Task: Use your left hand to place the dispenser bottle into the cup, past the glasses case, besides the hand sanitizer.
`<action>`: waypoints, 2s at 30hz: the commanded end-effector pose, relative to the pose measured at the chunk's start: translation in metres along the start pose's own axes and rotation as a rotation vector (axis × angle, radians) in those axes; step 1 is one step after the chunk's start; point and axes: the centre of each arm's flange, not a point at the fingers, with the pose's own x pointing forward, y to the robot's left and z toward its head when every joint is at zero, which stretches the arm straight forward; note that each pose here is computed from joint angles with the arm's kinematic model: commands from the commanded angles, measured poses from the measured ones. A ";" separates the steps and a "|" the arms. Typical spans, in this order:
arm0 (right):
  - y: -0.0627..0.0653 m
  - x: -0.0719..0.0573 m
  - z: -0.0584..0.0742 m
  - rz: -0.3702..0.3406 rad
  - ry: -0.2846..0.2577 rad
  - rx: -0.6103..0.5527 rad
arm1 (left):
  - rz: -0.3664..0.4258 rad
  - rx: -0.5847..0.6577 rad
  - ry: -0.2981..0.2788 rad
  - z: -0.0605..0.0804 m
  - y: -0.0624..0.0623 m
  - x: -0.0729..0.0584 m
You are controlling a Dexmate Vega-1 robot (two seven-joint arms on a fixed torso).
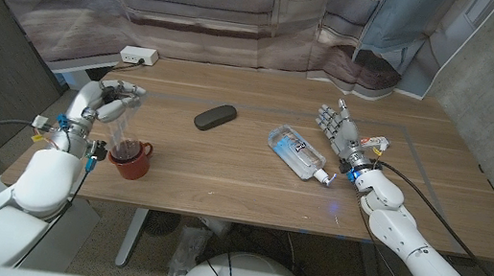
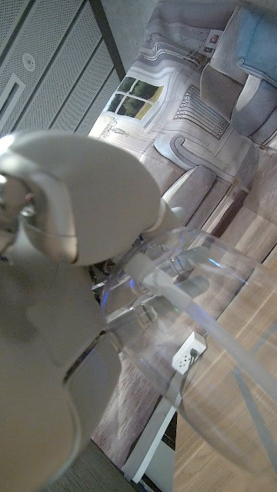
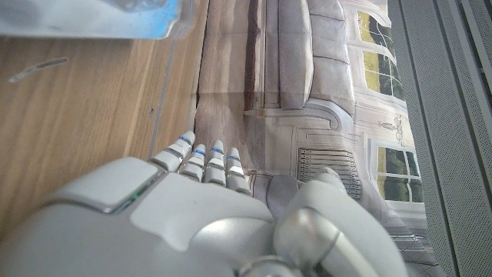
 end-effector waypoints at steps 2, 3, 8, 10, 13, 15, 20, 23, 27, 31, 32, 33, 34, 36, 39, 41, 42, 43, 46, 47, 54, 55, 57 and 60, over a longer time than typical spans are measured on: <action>-0.001 -0.002 0.001 -0.012 -0.002 -0.004 | 0.005 0.021 0.026 -0.004 0.007 -0.007; 0.000 -0.001 0.000 -0.013 -0.001 -0.002 | 0.003 0.024 0.028 -0.004 0.008 -0.006; 0.000 -0.001 -0.003 -0.019 0.001 0.004 | 0.000 0.018 0.019 -0.006 0.008 0.000; 0.001 -0.001 -0.004 -0.018 0.001 0.002 | -0.004 0.014 0.016 -0.008 0.007 0.002; 0.001 -0.002 -0.004 -0.022 0.004 -0.002 | -0.021 0.009 0.014 -0.009 0.004 0.006; 0.000 -0.003 -0.004 -0.028 0.003 -0.002 | -0.028 0.012 0.014 -0.009 0.002 0.009; -0.001 -0.004 -0.005 -0.028 0.009 -0.007 | -0.035 0.013 0.005 -0.009 0.000 0.013; -0.001 -0.004 -0.006 -0.030 0.013 -0.006 | -0.039 0.013 0.003 -0.009 -0.001 0.015; -0.001 -0.005 -0.007 -0.032 0.016 -0.006 | -0.041 0.000 0.002 -0.013 -0.006 0.014; -0.002 -0.006 -0.005 -0.034 0.014 -0.009 | -0.042 -0.017 0.006 -0.019 -0.012 0.014; -0.002 -0.006 -0.005 -0.032 0.014 -0.012 | -0.043 -0.018 0.008 -0.019 -0.013 0.013; -0.002 -0.006 -0.005 -0.031 0.013 -0.015 | -0.045 -0.018 0.009 -0.020 -0.013 0.013; -0.003 -0.007 -0.005 -0.035 0.014 -0.011 | -0.046 -0.018 0.010 -0.020 -0.014 0.013; -0.003 -0.007 -0.005 -0.033 0.016 -0.015 | -0.046 -0.018 0.013 -0.021 -0.015 0.013; -0.003 -0.007 -0.006 -0.031 0.018 -0.015 | -0.043 -0.022 0.016 -0.023 -0.016 0.011; -0.003 -0.007 -0.006 -0.033 0.019 -0.011 | -0.042 -0.024 0.019 -0.025 -0.016 0.010; -0.003 -0.007 -0.007 -0.034 0.019 -0.010 | -0.043 -0.026 0.021 -0.026 -0.016 0.010; -0.003 -0.007 -0.007 -0.032 0.019 -0.013 | -0.044 -0.025 0.023 -0.027 -0.017 0.010; -0.003 -0.006 -0.007 -0.035 0.019 -0.011 | -0.044 -0.032 0.028 -0.031 -0.018 0.009; -0.002 -0.006 -0.007 -0.037 0.020 -0.011 | -0.045 -0.034 0.028 -0.032 -0.018 0.008; 0.001 -0.006 -0.007 -0.035 0.015 -0.016 | -0.039 -0.045 0.030 -0.039 -0.018 0.006; 0.001 -0.006 -0.007 -0.036 0.015 -0.014 | -0.038 -0.048 0.029 -0.040 -0.018 0.005; 0.002 -0.006 -0.008 -0.035 0.015 -0.014 | -0.040 -0.054 0.026 -0.041 -0.018 0.006; 0.004 -0.005 -0.009 -0.028 0.013 -0.014 | -0.046 -0.050 0.023 -0.041 -0.019 0.007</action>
